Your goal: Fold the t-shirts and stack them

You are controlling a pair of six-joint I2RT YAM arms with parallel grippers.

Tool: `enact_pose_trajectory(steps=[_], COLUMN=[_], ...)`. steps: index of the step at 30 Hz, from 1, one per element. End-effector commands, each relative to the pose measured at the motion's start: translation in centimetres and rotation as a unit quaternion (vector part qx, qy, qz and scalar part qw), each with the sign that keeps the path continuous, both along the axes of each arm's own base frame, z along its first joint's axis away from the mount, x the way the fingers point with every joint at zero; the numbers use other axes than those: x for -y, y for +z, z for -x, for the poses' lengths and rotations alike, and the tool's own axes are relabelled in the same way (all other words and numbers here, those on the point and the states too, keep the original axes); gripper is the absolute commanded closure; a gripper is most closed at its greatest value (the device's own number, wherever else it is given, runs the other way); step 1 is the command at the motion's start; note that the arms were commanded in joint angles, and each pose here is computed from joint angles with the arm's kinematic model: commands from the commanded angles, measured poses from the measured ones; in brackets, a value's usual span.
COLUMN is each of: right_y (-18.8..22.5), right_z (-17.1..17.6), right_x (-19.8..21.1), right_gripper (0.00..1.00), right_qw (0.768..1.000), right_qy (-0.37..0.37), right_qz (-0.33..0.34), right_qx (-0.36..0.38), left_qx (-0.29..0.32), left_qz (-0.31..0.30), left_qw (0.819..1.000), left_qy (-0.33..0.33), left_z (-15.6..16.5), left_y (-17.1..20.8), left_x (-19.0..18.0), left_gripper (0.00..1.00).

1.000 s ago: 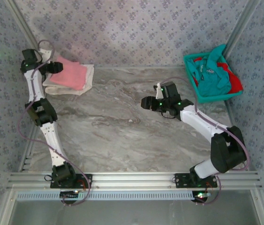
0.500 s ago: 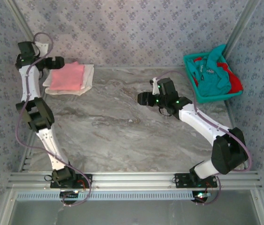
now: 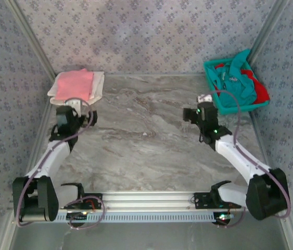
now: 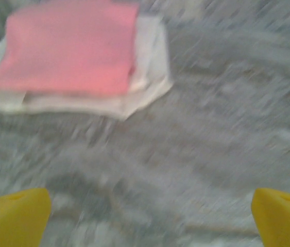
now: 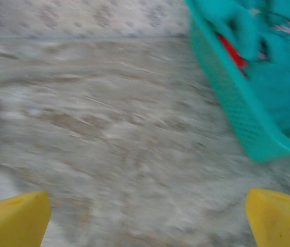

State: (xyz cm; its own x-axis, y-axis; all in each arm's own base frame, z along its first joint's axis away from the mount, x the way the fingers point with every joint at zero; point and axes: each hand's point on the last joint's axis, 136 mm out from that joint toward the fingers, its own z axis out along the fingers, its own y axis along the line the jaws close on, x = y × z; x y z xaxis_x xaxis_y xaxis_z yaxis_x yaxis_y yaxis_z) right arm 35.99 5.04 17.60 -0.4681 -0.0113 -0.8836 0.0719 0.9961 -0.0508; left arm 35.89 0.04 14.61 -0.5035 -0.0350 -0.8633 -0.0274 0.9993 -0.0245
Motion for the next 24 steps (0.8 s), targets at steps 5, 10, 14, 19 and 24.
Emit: enact_pose_trajectory(steps=[5, 10, 14, 19, 24], right_y=[-4.1, -5.9, -5.5, -6.0, -7.7], right_z=[0.9, 0.5, 0.2, -0.4, -1.9], right_x=[6.3, 6.9, 5.9, 6.5, 6.0], right_gripper=[0.0, 0.0, 0.0, 0.0, 0.0], right_qw=[0.997, 0.996, 0.995, 0.993, 0.996], right_qy=[-0.068, -0.057, -0.031, -0.014, 0.017], right_qz=[0.017, 0.003, 0.037, 0.037, 0.02], right_qx=[0.031, 0.07, 0.086, 0.108, 0.08], left_qx=[0.103, 0.11, 0.146, 0.15, 0.107], left_qz=[-0.025, 0.02, 0.022, -0.021, -0.03], left_qw=[0.992, 0.992, 0.989, 0.987, 0.994], left_qy=[0.067, 0.053, 0.015, -0.043, -0.018], left_z=[0.6, -0.2, -0.6, -0.7, -2.2], left_y=[-0.6, -2.3, -2.3, -3.3, -5.2], left_x=[-3.0, -3.4, -1.9, 1.0, 0.4], left_gripper=[0.0, 0.0, 0.0, 0.0, 0.0])
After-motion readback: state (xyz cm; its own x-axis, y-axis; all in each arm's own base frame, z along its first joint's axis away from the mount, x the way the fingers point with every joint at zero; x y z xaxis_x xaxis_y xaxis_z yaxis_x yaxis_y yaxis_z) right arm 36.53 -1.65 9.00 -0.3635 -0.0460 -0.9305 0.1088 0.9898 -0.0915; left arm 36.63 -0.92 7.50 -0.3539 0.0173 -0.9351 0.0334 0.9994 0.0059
